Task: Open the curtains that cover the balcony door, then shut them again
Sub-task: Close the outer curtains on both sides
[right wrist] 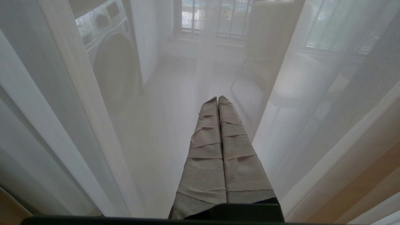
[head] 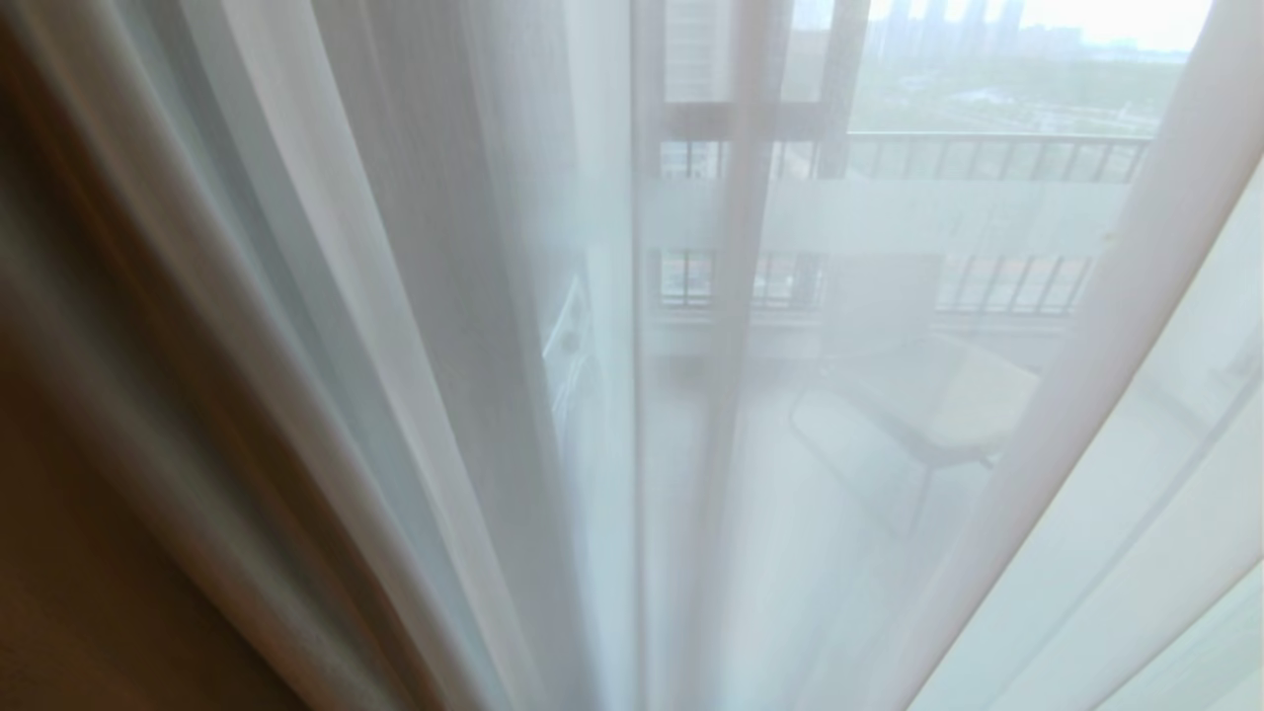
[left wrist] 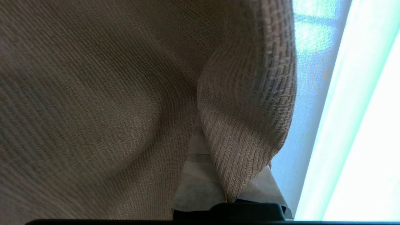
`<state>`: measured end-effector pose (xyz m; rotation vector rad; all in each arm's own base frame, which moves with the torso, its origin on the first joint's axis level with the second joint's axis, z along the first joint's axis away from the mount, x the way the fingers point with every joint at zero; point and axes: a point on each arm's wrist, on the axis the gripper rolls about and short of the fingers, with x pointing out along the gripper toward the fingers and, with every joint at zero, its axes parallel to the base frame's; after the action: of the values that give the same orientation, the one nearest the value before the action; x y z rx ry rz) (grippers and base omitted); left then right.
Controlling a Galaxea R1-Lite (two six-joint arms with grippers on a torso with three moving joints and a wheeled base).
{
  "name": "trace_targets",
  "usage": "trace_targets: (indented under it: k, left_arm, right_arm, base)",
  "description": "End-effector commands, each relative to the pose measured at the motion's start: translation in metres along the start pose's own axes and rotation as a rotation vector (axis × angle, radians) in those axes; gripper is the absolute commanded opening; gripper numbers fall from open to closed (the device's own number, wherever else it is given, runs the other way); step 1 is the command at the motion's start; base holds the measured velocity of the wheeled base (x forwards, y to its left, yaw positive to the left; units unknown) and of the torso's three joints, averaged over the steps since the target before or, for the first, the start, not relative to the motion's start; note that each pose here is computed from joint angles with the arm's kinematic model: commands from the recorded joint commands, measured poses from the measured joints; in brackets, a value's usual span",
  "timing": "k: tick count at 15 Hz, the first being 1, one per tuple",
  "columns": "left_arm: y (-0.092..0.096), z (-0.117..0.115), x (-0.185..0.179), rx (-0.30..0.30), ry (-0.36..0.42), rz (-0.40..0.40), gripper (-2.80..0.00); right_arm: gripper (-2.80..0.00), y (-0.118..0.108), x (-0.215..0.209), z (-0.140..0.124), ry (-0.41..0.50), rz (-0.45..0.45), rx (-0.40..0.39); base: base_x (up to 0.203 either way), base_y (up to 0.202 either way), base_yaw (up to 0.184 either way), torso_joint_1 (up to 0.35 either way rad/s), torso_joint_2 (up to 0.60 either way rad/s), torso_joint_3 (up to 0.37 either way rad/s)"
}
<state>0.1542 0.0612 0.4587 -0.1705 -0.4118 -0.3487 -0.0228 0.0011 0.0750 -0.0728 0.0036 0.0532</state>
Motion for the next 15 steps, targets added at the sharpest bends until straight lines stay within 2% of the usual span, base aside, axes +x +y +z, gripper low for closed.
trace_targets:
  k: [1,6,7,11,15]
  left_arm:
    - [0.003,0.001,-0.002,0.007,0.000,0.019,-2.80]
    - [0.002,0.002,-0.004,0.013,-0.003,0.023,-2.80]
    - [0.002,0.002,-0.004,0.014,-0.004,0.022,0.00]
    - [-0.003,0.003,-0.009,0.015,-0.005,0.021,0.00]
    - [-0.020,0.002,-0.026,0.010,-0.001,0.025,0.00]
  right_arm:
    - [-2.80,0.000,0.000,0.000,0.000,0.002,-0.001]
    - [-2.80,0.000,0.000,0.000,0.000,0.002,-0.001]
    - [-2.80,0.000,0.000,0.000,-0.001,0.002,-0.001]
    - [-2.80,0.000,0.000,0.000,0.001,0.001,-0.001]
    - [-2.80,0.000,0.000,0.000,0.000,0.002,-0.001]
  base:
    - [0.000,0.000,0.000,0.000,0.00,0.000]
    - [0.000,0.000,0.000,0.000,0.00,0.000]
    - [0.000,0.000,0.000,0.000,0.00,0.000]
    - [0.000,0.000,0.000,0.000,0.00,0.000]
    - [0.000,0.000,0.000,0.000,0.00,0.000]
